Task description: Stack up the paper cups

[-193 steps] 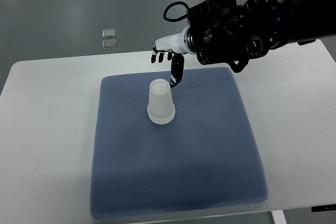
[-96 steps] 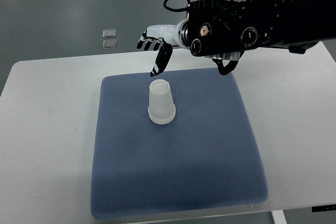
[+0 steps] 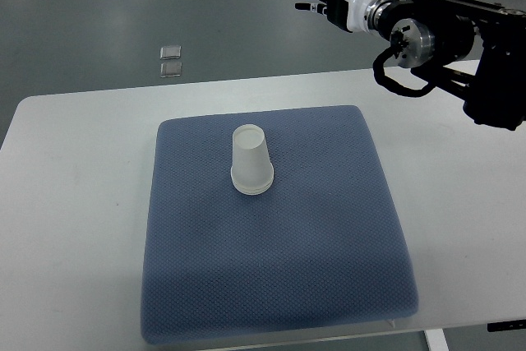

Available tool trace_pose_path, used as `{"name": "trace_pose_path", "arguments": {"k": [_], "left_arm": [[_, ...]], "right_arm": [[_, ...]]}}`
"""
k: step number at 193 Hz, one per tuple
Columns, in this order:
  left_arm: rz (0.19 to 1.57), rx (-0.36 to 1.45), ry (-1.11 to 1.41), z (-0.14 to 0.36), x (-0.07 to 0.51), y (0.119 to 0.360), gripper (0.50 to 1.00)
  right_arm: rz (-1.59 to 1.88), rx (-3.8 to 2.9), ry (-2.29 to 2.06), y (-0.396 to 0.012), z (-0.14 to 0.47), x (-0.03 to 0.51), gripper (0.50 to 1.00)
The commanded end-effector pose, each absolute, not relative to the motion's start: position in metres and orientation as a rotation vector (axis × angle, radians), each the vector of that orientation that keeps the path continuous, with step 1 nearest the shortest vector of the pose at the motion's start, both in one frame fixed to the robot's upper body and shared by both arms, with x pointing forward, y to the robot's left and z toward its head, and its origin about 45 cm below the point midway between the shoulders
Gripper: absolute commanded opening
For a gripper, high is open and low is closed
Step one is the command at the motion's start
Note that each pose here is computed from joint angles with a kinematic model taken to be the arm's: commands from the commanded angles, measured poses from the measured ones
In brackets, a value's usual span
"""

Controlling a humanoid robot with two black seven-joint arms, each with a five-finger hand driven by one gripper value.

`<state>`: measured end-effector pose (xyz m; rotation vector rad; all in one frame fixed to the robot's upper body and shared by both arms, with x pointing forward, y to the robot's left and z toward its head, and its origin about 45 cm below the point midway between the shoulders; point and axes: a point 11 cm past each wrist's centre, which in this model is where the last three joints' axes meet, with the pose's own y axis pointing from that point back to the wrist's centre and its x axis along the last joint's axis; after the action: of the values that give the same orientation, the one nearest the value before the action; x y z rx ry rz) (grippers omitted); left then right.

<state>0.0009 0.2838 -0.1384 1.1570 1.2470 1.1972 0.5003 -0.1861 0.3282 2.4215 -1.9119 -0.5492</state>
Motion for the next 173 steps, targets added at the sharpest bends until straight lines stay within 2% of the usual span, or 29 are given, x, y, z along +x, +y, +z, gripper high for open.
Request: {"name": "trace_pose_path", "arguments": {"k": [1, 24, 49, 121, 173], "left_arm": [[1.196, 1.156, 1.247, -0.138, 0.001, 0.284, 1.000], [1.198, 1.157, 1.247, -0.138, 0.001, 0.284, 1.000], [1.194, 1.154, 1.248, -0.138, 0.001, 0.282, 1.000], [1.192, 1.151, 1.250, -0.138, 0.001, 0.281, 1.000], [1.191, 1.152, 1.248, -0.138, 0.001, 0.281, 1.000]], "right_arm": [[-0.710, 2.378, -2.055, -0.212, 0.300, 0.500, 0.858], [-0.857, 2.401, -2.152, -0.226, 0.284, 0.498, 0.860], [-0.995, 2.430, -2.152, -0.221, 0.259, 0.492, 0.860], [-1.145, 2.490, -2.123, -0.234, 0.185, 0.474, 0.870], [-1.213, 2.443, -2.237, -0.249, 0.174, 0.471, 0.870]]}}
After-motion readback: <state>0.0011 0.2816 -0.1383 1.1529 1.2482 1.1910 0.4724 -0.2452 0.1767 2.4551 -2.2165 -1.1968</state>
